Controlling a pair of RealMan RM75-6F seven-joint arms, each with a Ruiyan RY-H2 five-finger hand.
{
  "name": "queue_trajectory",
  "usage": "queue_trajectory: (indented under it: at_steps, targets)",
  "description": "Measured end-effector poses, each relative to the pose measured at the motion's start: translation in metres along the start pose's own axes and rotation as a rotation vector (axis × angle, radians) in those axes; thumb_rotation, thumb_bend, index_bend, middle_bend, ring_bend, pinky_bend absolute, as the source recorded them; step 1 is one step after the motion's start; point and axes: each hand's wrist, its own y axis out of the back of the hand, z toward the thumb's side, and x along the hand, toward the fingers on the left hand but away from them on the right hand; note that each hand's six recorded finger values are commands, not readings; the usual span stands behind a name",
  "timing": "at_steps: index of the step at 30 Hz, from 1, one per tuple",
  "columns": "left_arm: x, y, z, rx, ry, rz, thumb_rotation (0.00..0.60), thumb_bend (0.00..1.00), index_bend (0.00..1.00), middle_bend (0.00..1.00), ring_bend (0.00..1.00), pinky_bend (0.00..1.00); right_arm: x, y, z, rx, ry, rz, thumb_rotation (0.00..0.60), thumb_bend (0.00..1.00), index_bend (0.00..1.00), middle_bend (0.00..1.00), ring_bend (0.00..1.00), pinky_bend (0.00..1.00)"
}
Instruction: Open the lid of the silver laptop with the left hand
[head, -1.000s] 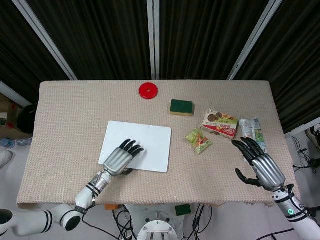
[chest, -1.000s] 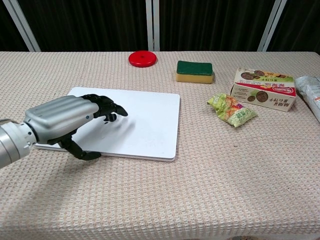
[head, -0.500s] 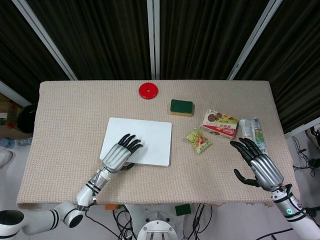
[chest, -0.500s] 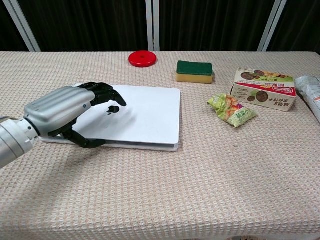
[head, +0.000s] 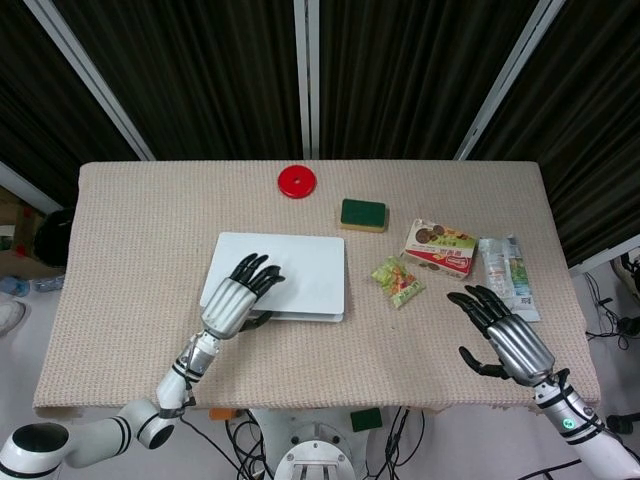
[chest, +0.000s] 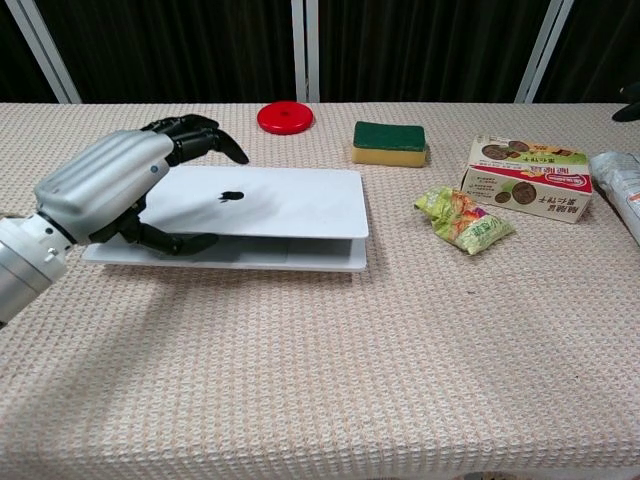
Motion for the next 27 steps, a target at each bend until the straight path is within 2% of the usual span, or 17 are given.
queue_trajectory:
  at_steps: [5, 11, 17, 27]
  targets:
    - [0.009, 0.013, 0.000, -0.018, 0.007, 0.065, 0.600, 0.76, 0.26, 0.21, 0.08, 0.11, -0.008, -0.020, 0.004, 0.012, 0.011, 0.095, 0.600, 0.48, 0.00, 0.08, 0.00, 0.00]
    - [0.013, 0.017, 0.000, -0.009, 0.000, 0.073, 0.600, 0.76, 0.26, 0.21, 0.08, 0.11, -0.032, -0.044, 0.019, 0.021, 0.060, 0.202, 0.600, 0.59, 0.00, 0.06, 0.00, 0.00]
    - [0.014, 0.019, -0.001, -0.006, 0.004, 0.075, 0.600, 0.76, 0.26, 0.21, 0.08, 0.11, -0.060, -0.068, 0.036, 0.038, 0.108, 0.279, 0.600, 0.61, 0.00, 0.04, 0.00, 0.00]
    - [0.015, 0.020, -0.001, -0.004, 0.008, 0.076, 0.600, 0.76, 0.26, 0.21, 0.08, 0.11, -0.095, -0.079, 0.052, 0.021, 0.148, 0.283, 0.600, 0.61, 0.00, 0.03, 0.00, 0.00]
